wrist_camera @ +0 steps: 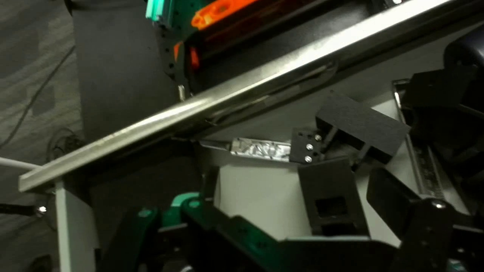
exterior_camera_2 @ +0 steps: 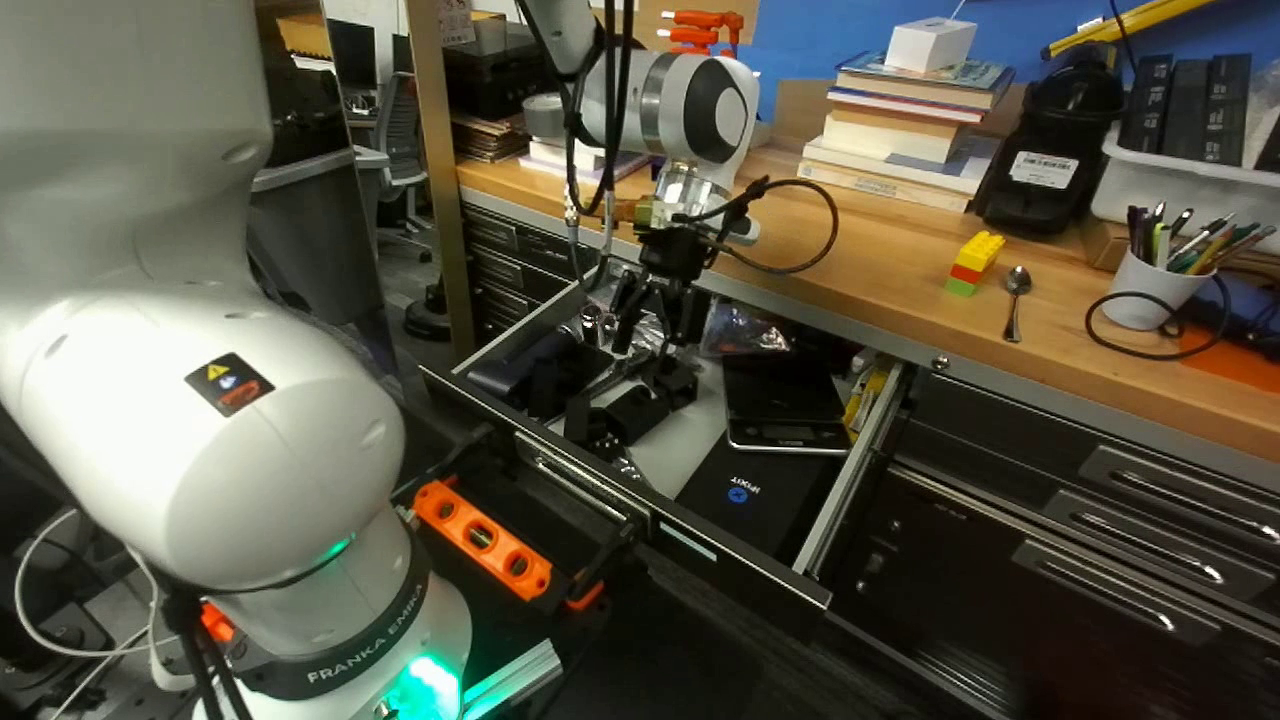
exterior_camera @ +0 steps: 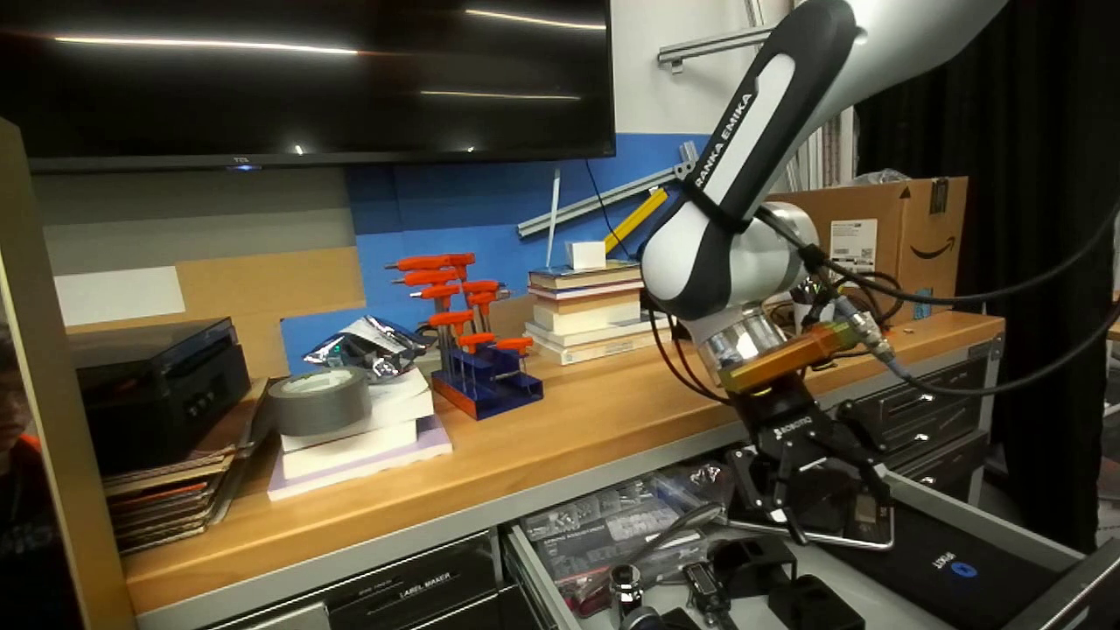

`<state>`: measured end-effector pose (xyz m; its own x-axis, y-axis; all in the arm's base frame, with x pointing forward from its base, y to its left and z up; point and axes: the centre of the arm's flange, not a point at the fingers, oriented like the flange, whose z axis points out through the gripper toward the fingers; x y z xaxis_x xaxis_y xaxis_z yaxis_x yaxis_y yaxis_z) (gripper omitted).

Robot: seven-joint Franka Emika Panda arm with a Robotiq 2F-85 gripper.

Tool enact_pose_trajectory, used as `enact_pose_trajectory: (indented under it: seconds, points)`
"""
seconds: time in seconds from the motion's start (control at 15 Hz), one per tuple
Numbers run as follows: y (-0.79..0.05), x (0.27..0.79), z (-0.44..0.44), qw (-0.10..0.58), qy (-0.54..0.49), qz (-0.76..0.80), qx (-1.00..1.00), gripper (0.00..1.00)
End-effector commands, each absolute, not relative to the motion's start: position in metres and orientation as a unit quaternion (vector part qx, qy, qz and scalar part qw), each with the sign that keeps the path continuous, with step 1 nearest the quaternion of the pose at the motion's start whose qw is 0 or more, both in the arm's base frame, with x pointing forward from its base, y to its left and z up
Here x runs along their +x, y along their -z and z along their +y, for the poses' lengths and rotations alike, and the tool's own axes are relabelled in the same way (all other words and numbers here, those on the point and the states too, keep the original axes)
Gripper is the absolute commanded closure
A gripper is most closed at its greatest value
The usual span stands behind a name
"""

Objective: Put the black objects inside the open drawer and close the drawer

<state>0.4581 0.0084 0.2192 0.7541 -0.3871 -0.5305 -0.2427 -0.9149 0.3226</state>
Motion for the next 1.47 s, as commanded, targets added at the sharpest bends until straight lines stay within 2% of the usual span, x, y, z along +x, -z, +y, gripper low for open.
enact_pose_trajectory:
  seconds: [0.0, 0.33, 0.8, 1.2, 1.4]
  points:
    - [-0.235, 0.408, -0.001, 0.170, 0.316, -0.251, 0.899, 0.00]
    - [-0.215, 0.357, -0.007, 0.209, 0.357, -0.364, 0.834, 0.00]
    - [-0.179, 0.311, -0.007, 0.192, 0.402, -0.446, 0.776, 0.00]
    - [-0.151, 0.303, -0.001, 0.085, 0.359, -0.528, 0.765, 0.00]
    - [-0.141, 0.315, 0.000, 0.065, 0.320, -0.573, 0.752, 0.00]
